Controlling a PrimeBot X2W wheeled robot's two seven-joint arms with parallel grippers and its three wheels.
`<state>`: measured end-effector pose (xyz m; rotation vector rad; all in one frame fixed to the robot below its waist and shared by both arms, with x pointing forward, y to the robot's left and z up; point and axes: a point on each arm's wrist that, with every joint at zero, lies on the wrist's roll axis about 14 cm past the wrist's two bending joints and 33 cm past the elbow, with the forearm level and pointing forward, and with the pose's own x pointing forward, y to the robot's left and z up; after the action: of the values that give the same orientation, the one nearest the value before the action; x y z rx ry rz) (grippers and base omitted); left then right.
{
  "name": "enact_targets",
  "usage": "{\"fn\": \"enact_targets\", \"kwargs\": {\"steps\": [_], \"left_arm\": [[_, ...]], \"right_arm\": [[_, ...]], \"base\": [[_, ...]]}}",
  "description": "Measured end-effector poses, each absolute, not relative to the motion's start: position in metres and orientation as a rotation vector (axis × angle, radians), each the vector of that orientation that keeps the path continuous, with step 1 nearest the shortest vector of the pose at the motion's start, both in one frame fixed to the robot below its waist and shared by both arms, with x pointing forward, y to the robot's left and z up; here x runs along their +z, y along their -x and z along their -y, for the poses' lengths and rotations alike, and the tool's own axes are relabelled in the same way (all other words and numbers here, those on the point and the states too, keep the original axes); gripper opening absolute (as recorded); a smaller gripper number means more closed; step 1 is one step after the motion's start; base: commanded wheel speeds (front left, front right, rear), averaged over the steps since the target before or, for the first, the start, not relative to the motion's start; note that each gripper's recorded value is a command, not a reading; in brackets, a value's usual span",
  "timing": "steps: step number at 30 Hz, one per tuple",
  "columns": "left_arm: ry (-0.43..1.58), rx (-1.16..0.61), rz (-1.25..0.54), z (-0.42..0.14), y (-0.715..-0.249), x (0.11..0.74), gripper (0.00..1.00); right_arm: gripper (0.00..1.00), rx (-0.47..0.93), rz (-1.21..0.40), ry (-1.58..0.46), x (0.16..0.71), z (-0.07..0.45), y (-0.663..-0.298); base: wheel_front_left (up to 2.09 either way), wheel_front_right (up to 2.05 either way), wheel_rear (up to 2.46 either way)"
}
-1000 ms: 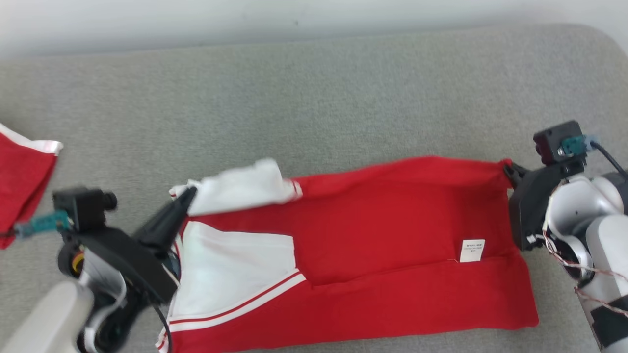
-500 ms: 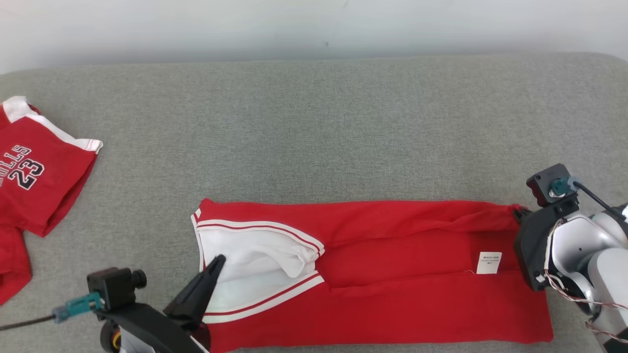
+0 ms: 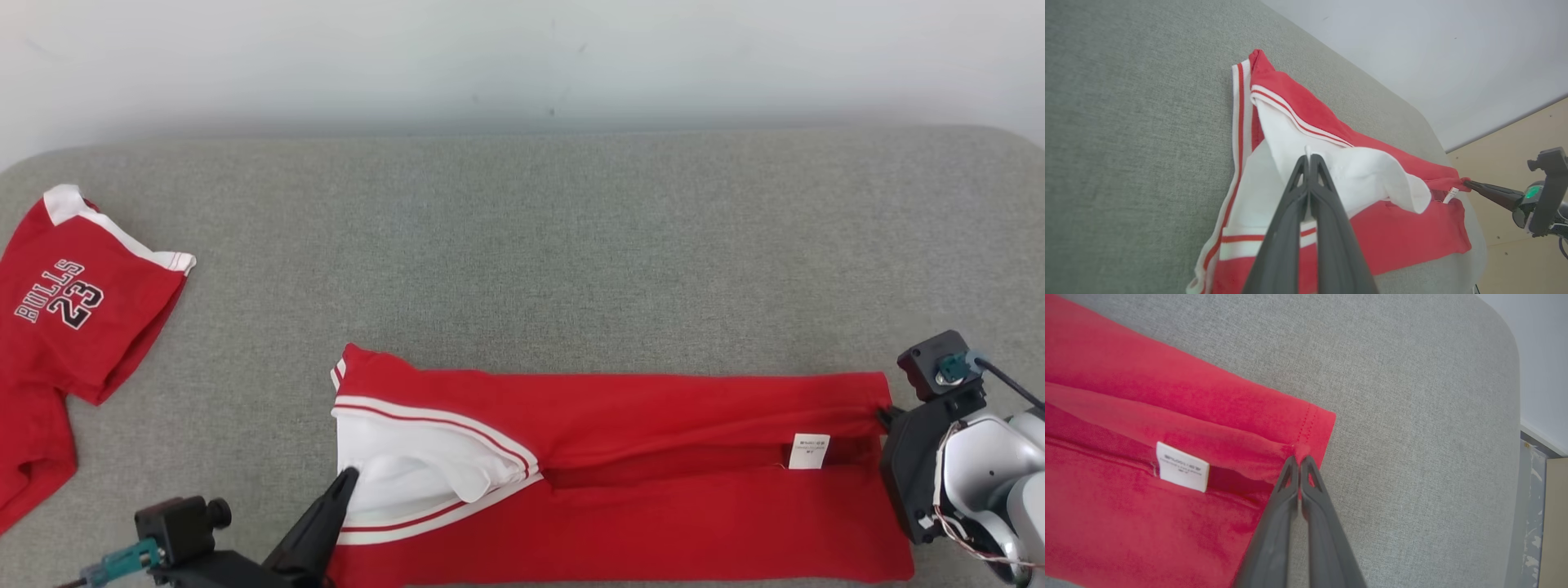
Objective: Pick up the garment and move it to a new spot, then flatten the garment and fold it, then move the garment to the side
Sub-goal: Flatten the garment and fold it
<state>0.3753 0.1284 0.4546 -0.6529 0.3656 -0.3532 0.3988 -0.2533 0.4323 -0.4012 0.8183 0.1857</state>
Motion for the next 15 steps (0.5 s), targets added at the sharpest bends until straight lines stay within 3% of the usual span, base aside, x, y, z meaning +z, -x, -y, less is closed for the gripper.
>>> {"fn": "enact_targets", "kwargs": {"steps": [4, 5, 6, 7, 8, 15], "left_arm": [[0.656, -0.348, -0.391, -0.128, -0.367, 0.448, 0.0], [0.656, -0.35, -0.406, -0.127, -0.364, 0.444, 0.0], [0.658, -0.345, -0.413, -0.126, -0.362, 0.442, 0.0], [0.654, -0.333, -0.417, -0.128, -0.362, 0.439, 0.45], [0.648, -0.316, -0.42, -0.131, -0.361, 0.436, 1.0], [0.518, -0.259, -0.326, -0.149, -0.359, 0.438, 1.0]], "right_arm": [[0.0, 0.188, -0.826, 0.41, 0.431, 0.253, -0.392], [0.11, 0.189, -0.836, 0.412, 0.429, 0.254, -0.39], [1.0, 0.185, -0.847, 0.402, 0.426, 0.255, -0.388], [1.0, 0.184, -0.851, 0.396, 0.425, 0.254, -0.387], [1.0, 0.187, -0.853, 0.393, 0.424, 0.253, -0.385], [1.0, 0.164, -0.756, 0.303, 0.438, 0.249, -0.386]], "base": [[0.0, 0.0, 0.0], [0.0, 0.0, 0.0], [0.0, 0.0, 0.0], [0.0, 0.0, 0.0], [0.0, 0.0, 0.0], [0.0, 0.0, 0.0]]}}
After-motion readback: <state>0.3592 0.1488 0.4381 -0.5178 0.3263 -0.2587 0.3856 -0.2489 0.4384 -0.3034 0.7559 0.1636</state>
